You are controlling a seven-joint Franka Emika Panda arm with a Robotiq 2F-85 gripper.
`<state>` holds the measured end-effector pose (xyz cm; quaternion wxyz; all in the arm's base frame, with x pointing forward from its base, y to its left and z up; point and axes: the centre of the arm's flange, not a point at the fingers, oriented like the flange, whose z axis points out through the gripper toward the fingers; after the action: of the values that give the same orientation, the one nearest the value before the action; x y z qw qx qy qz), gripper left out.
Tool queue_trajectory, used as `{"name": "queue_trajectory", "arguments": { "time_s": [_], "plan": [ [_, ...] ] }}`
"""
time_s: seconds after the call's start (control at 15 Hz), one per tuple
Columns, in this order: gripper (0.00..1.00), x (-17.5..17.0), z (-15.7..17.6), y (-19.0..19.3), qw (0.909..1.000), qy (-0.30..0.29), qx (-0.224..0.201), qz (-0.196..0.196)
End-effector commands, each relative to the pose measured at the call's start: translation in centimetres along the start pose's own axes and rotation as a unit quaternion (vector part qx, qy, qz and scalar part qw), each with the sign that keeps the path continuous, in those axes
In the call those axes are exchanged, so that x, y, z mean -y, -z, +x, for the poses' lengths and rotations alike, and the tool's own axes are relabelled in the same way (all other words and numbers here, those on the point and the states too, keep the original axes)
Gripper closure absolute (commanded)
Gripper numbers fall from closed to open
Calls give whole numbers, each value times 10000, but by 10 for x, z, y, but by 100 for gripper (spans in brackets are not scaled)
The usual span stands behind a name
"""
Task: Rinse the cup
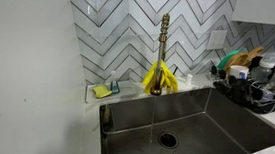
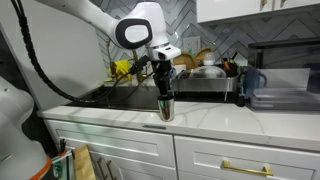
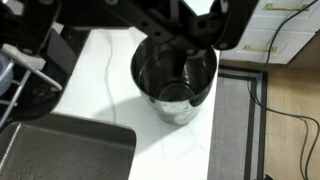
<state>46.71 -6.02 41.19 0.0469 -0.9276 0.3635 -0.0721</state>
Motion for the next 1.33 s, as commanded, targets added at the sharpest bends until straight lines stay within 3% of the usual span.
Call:
{"name": "queue_trajectory", "arguments": {
  "time_s": [0.0,0.2,0.47,0.67,0.93,1.07,1.27],
  "plan": [
    [0,-1,-3,22,9998,-23,17,199],
    [0,3,-9,50,9995,185,-67,257],
    [0,2,-24,96,9946,1024,173,-84],
    [0,1,-36,131,9823,1798,294,-435],
    [0,11,-52,167,9566,2826,177,-682],
    [0,18,-60,178,9448,3185,103,-763],
    [0,31,-73,192,9369,3342,-87,-1025]
  ]
}}
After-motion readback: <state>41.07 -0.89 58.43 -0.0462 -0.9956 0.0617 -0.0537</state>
